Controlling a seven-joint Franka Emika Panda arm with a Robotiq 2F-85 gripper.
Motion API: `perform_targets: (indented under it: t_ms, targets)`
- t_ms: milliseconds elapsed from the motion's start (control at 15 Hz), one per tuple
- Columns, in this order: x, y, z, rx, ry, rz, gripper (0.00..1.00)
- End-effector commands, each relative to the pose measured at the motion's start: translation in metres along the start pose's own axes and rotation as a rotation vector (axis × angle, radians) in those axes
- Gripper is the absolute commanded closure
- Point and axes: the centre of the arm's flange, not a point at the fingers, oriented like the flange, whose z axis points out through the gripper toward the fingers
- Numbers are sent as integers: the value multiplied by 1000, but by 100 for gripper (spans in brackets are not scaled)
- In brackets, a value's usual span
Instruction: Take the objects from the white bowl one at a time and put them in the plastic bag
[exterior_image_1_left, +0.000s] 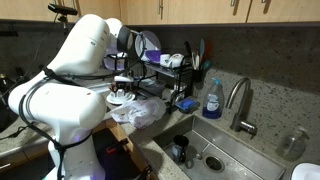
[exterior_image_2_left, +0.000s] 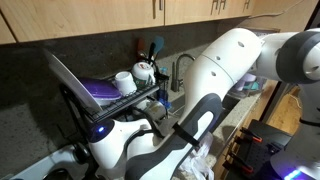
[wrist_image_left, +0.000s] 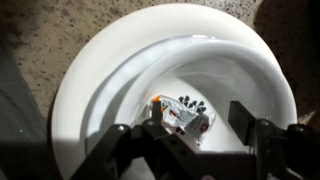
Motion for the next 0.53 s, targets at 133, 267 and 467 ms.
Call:
perform_targets:
  t_ms: [133,267,467]
  targets:
    - [-14,-10,2,-41,-2,1,32]
    - [-13,-13,4,-42,-6,-2,32]
    - [-12,-16,8,-40,-13,-8,32]
